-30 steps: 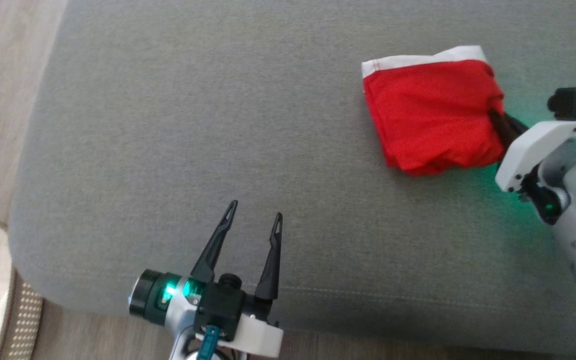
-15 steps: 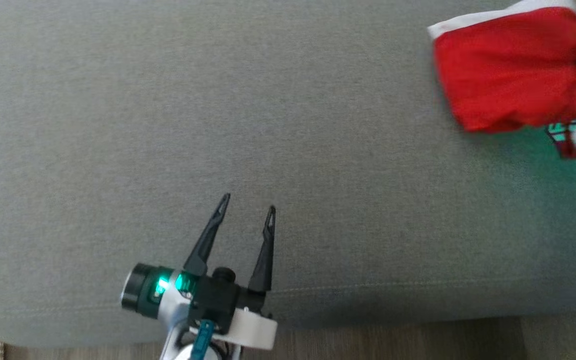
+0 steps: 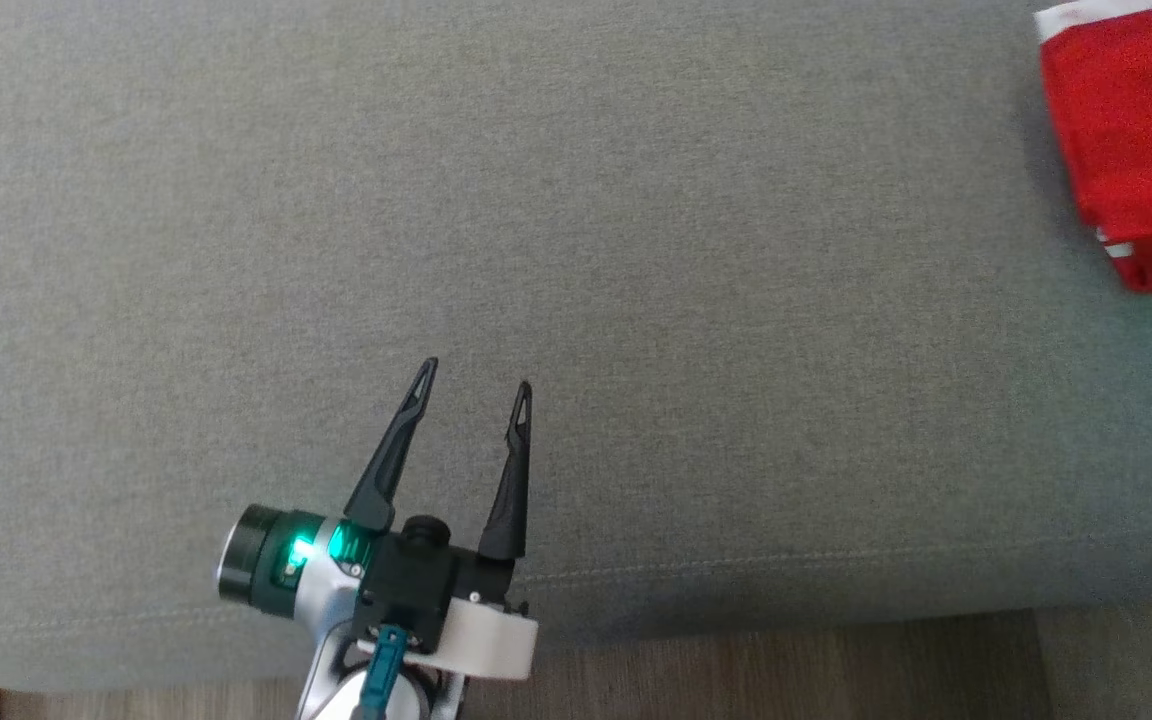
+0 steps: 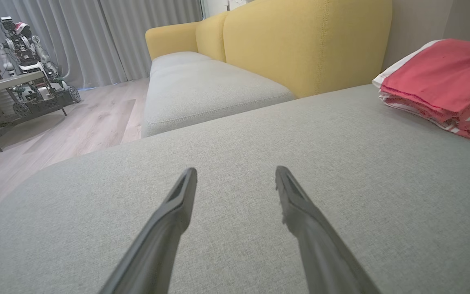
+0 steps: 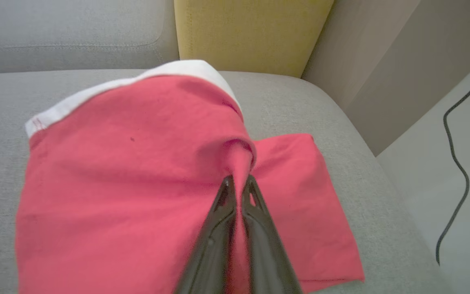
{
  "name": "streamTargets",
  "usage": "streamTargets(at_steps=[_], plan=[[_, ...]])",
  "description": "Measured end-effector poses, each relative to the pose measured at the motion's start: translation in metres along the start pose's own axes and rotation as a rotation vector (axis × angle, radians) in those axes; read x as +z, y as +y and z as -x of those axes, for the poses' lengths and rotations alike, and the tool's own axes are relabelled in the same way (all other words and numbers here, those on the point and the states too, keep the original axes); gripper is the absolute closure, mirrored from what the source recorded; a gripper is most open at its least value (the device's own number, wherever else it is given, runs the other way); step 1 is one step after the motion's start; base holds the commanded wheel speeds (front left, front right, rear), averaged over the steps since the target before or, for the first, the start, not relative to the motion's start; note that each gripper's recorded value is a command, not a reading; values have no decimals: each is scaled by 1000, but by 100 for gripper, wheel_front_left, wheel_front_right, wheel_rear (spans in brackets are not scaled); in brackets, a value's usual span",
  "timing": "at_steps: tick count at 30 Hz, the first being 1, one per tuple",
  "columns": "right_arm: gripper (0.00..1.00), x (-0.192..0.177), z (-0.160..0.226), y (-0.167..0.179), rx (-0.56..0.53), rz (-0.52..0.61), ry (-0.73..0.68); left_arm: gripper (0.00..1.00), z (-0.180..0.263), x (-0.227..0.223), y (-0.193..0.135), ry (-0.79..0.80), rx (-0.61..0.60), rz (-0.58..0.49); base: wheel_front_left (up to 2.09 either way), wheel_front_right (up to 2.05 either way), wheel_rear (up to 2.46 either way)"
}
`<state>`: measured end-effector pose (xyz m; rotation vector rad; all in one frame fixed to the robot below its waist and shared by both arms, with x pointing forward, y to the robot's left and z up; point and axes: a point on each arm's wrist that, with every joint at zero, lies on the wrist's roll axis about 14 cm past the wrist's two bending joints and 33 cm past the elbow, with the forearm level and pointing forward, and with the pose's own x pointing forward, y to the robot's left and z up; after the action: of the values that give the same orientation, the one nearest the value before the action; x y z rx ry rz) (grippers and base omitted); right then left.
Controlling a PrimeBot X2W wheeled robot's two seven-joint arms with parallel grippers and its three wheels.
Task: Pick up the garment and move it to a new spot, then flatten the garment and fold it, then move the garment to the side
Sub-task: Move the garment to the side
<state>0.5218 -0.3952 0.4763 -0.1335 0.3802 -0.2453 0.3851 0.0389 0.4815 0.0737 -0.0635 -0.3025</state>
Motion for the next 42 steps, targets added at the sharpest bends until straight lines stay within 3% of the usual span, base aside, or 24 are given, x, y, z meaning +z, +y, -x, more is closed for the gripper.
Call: streamTargets(at_steps=[7, 8, 9, 21, 23, 26, 31, 35, 38, 42], plan=[[100, 10, -5, -7, -20, 44, -17, 0, -2, 0, 6, -3, 11, -12, 0, 0, 0], [75, 11, -5, -8, -22, 52, -24, 0, -1, 0, 7, -4, 12, -14, 0, 0, 0], [2, 11, -4, -10, -26, 66, -23, 0, -1, 1, 7, -6, 14, -16, 0, 0, 0], [0, 50, 27, -54, -106, 210, -112, 0, 14, 22, 13, -49, 57, -32, 0, 0, 0], [0, 52, 29, -33, -69, 153, -150, 0, 20, 24, 15, -47, 76, -24, 0, 0, 0], [0, 46, 35, 36, 71, 50, -206, 0, 29, 29, 23, -46, 129, 13, 0, 0, 0], [0, 21, 85, 128, 266, -206, -310, 0, 41, 39, 34, -61, 188, 72, 0, 0, 0], [0, -10, 142, 152, 309, -279, -355, 0, 52, 46, 43, -79, 216, 67, 0, 0, 0], [0, -8, 179, 159, 312, -305, -424, 0, 58, 49, 50, -90, 237, 64, 0, 0, 0], [0, 4, 212, 161, 324, -254, -510, 0, 68, 51, 53, -95, 244, 58, 0, 0, 0]])
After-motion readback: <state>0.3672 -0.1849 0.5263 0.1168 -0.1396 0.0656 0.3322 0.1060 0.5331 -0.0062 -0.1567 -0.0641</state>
